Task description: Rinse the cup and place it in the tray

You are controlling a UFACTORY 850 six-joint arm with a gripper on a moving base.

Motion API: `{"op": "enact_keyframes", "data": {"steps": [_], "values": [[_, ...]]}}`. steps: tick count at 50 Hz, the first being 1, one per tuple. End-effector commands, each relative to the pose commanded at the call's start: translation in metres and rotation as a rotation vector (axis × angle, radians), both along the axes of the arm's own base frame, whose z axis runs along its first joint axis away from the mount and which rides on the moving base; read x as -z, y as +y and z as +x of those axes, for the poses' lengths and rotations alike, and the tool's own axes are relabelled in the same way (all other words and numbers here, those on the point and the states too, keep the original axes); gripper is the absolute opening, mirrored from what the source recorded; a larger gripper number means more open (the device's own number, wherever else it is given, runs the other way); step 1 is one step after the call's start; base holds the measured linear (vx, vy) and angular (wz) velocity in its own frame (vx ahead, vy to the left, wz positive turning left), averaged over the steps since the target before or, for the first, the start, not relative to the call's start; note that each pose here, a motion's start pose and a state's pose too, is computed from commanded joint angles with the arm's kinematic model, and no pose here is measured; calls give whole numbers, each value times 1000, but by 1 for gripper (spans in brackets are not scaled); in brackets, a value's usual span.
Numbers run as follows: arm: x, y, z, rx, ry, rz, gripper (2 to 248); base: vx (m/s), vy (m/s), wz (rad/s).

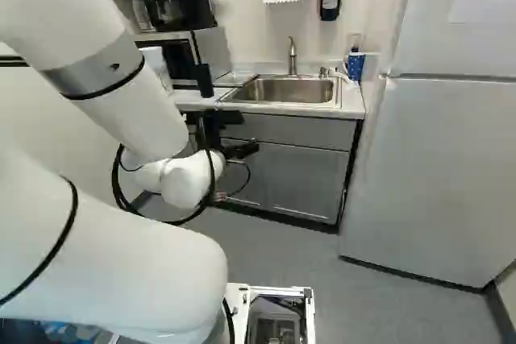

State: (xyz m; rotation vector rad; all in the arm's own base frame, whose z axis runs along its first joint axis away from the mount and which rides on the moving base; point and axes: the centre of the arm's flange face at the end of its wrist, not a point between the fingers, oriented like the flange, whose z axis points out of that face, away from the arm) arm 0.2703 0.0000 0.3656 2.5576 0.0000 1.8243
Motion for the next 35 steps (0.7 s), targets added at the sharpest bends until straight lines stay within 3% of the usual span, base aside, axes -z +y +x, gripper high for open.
{"op": "enact_keyframes", "data": {"steps": [18,35], "values": [[0,0,1,1,1,0,247,0,0,0],[-14,-9,28,32,-25,0,247,0,0,0]]}}
